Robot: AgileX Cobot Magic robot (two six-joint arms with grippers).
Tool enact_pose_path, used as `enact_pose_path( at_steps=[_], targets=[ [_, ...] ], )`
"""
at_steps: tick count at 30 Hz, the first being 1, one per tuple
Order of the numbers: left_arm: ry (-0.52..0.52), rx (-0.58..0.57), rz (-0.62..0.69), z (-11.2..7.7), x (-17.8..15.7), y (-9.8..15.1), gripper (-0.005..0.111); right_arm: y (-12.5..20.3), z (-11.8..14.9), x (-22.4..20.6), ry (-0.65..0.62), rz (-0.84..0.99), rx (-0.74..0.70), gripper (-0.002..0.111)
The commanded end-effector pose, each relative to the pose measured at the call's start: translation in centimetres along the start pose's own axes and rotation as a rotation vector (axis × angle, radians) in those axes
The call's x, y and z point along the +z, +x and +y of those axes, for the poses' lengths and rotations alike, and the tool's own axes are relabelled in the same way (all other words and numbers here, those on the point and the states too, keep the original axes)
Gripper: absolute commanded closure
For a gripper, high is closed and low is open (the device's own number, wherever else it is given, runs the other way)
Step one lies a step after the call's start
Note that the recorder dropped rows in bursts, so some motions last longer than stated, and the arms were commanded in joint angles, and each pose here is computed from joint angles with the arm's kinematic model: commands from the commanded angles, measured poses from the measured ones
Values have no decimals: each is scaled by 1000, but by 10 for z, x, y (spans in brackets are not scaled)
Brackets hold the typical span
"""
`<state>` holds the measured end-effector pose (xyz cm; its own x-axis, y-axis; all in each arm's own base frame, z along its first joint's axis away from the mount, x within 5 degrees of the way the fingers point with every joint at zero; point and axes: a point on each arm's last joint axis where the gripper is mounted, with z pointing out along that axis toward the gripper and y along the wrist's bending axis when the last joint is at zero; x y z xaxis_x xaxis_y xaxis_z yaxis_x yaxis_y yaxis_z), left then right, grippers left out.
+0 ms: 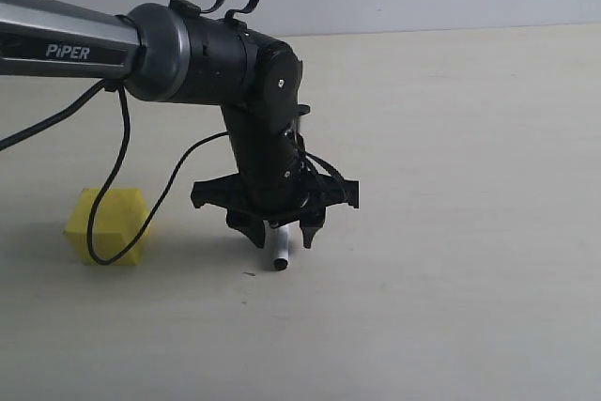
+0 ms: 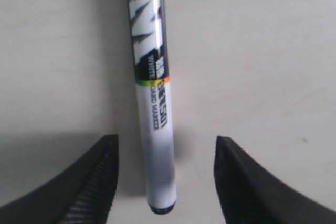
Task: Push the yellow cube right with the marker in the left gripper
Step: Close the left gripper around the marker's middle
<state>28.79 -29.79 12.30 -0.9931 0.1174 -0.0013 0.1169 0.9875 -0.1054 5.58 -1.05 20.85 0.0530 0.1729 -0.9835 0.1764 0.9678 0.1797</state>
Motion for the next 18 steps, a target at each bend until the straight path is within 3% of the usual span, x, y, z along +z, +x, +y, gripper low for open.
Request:
enact_pose_path(
  at_steps=[1, 12, 18],
  targets=[
    [10, -8, -5, -3, -1, 0, 53, 0, 0, 0, 1, -11, -2, 108],
    [23, -7, -26, -4, -1, -2, 54, 0, 0, 0, 1, -11, -2, 108],
    [19, 0, -20, -3, -1, -1, 70, 0, 0, 0, 1, -11, -2, 108]
  ],
)
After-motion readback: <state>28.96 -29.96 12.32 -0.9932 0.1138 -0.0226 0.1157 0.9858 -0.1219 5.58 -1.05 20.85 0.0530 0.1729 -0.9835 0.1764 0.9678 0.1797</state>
